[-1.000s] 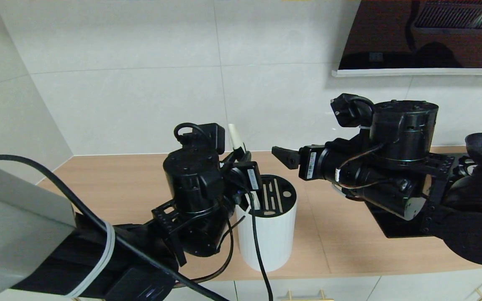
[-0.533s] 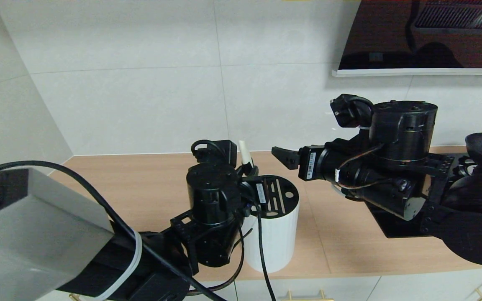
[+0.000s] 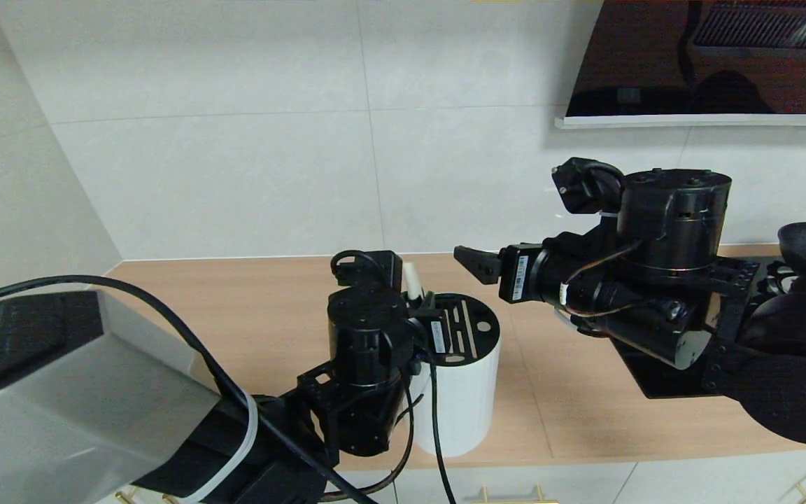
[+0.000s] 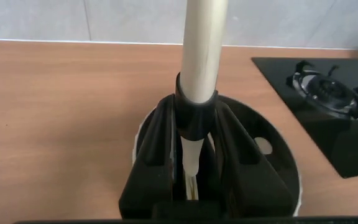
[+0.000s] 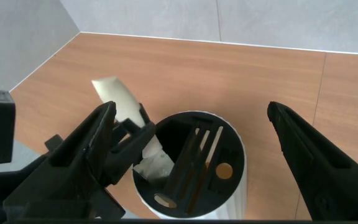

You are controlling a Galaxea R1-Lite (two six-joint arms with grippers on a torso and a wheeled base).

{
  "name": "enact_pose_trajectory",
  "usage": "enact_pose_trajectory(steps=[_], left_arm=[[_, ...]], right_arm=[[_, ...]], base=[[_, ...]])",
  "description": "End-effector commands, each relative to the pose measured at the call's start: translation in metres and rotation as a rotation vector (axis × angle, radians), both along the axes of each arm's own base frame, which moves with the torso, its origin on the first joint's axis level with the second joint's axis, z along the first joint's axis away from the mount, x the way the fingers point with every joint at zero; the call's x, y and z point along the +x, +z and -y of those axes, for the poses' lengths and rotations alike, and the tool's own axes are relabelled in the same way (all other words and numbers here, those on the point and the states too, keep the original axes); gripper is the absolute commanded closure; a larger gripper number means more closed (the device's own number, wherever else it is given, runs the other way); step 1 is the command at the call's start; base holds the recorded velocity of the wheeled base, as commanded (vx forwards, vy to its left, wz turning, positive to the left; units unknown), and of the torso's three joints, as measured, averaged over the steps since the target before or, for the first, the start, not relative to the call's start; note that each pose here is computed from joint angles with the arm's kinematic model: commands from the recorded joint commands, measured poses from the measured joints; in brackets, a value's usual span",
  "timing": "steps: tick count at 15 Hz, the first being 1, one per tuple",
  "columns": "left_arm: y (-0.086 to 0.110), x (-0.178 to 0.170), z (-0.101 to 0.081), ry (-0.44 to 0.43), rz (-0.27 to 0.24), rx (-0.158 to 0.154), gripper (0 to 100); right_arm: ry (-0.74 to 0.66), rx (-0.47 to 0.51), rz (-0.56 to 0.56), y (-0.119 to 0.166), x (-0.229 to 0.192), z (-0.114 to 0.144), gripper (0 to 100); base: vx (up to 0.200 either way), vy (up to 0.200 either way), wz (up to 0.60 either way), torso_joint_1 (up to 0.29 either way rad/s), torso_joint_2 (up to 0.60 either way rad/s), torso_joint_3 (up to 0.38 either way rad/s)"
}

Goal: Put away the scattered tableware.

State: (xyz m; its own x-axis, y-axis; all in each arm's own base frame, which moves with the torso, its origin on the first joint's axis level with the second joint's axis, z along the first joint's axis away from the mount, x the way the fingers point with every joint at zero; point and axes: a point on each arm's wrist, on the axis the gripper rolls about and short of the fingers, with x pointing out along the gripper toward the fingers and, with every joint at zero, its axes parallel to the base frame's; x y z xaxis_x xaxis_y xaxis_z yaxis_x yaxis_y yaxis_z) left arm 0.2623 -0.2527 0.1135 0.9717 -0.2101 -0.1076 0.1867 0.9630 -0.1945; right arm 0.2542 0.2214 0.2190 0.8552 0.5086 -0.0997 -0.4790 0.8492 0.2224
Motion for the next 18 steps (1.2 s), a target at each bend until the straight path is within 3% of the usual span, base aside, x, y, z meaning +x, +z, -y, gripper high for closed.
enact_pose_trajectory(steps=[1,7,9,12,15,18], left_arm=[[-0.001,0.000,-0.001,0.003,-0.002,0.005,0],[0.004,0.001,-0.001,0.005,0.008,-0.006,0],[0.016,-0.001,-0.008,0.015,0.027,-0.018,0],[0.062,-0.017,-0.043,0.044,0.043,-0.034,0],[0.103,-0.055,-0.090,0.037,0.047,-0.043,0],[0.116,-0.092,-0.136,0.031,0.030,-0.035,0]], right_arm=[[0.001,-0.002,0.000,0.000,0.000,0.000,0],[0.001,-0.002,0.000,0.000,0.000,0.000,0],[0.002,0.001,0.000,0.001,0.000,0.000,0],[-0.027,-0.003,-0.003,0.003,0.002,0.007,0],[-0.082,0.006,0.015,0.011,0.001,0.026,0],[-0.210,0.014,0.032,0.018,-0.010,0.065,0]], base=[[0.000,0.000,0.00,0.000,0.00,0.000],[0.000,0.000,0.00,0.000,0.00,0.000],[0.000,0.000,0.00,0.000,0.00,0.000],[0.000,0.000,0.00,0.000,0.00,0.000],[0.000,0.000,0.00,0.000,0.00,0.000],[0.000,0.000,0.00,0.000,0.00,0.000]])
